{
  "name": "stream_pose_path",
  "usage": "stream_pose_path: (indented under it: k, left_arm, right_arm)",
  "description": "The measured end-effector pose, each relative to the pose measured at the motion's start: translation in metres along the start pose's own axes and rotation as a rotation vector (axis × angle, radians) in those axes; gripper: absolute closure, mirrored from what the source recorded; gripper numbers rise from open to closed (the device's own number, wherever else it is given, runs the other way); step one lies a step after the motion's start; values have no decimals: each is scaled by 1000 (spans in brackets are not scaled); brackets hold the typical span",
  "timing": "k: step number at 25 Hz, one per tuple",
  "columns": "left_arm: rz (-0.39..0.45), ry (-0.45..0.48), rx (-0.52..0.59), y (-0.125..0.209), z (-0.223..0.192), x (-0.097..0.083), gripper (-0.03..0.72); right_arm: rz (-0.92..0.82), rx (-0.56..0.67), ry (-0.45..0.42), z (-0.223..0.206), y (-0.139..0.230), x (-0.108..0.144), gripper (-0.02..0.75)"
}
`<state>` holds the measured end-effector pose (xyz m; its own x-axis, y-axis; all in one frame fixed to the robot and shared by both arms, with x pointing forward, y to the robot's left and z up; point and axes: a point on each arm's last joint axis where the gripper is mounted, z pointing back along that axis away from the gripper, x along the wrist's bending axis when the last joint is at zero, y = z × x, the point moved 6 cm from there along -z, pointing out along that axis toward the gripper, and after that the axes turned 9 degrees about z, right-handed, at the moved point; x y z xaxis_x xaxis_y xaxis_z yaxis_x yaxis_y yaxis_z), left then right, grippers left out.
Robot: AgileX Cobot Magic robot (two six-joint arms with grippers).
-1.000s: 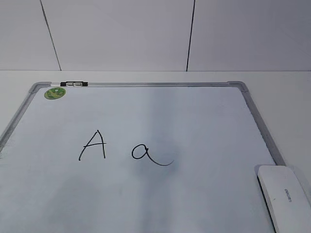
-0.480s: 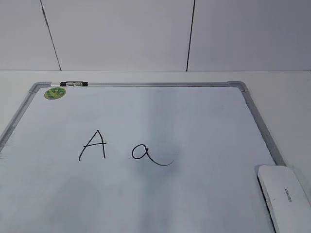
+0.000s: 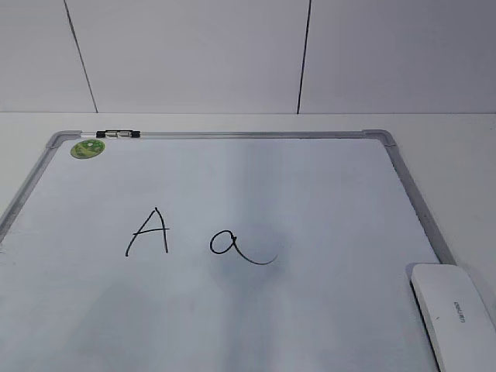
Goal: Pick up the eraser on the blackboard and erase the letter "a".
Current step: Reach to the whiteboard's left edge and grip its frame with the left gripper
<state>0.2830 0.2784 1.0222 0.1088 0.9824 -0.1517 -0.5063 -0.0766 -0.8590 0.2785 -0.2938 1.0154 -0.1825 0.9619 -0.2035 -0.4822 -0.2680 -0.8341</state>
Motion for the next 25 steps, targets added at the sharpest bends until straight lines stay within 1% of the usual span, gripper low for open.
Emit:
stream_pose_path:
  k: [25]
  left_arm:
    - [-1,0,-1,-3,2,-1,111]
  right_arm:
    - [0,0,1,0,0,0,146]
